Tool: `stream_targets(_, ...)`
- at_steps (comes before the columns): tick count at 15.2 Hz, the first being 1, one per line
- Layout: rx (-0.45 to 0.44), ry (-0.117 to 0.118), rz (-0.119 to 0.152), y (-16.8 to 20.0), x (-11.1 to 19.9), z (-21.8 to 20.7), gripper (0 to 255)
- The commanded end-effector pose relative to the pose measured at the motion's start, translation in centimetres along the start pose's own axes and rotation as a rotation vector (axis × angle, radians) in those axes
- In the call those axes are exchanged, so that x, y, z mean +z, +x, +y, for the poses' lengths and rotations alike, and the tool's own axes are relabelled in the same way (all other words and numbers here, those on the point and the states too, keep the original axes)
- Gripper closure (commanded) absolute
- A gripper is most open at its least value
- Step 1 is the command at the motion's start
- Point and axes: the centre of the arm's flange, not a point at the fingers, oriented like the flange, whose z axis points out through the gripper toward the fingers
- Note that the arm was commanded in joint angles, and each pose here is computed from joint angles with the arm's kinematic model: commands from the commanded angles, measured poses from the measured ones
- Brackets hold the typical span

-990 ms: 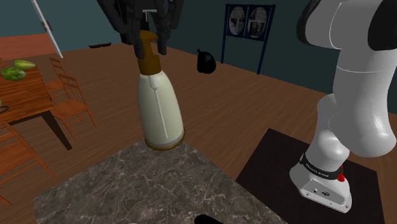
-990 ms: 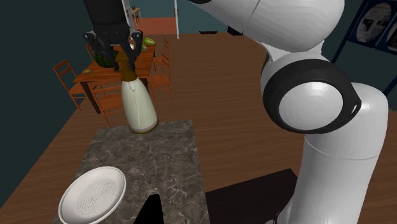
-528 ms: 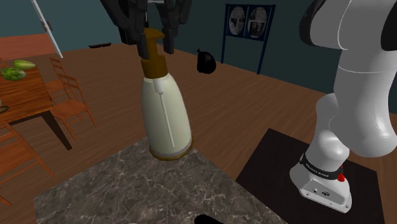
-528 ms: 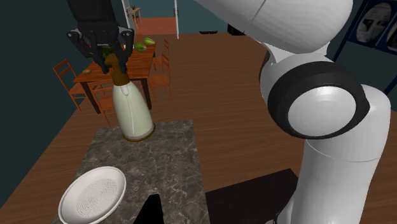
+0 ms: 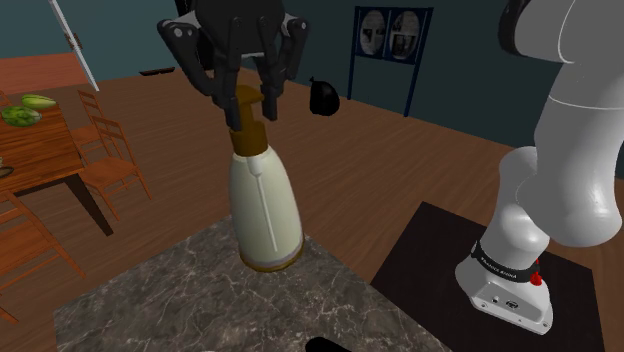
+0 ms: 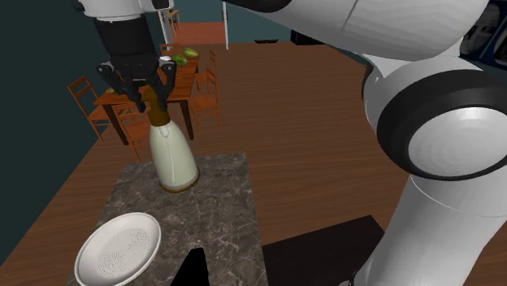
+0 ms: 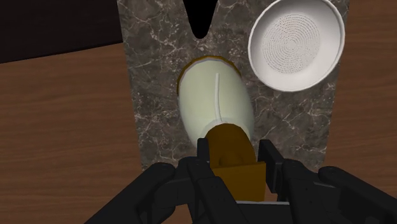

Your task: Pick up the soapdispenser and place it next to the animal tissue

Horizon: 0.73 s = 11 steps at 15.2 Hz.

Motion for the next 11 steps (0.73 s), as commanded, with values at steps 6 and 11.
stream_targets(6,0.001,0.001,0.0,-0.3,3.8,0.0,255)
stream_targets(11,0.001,0.001,0.0,-0.4,6.5,0.0,255)
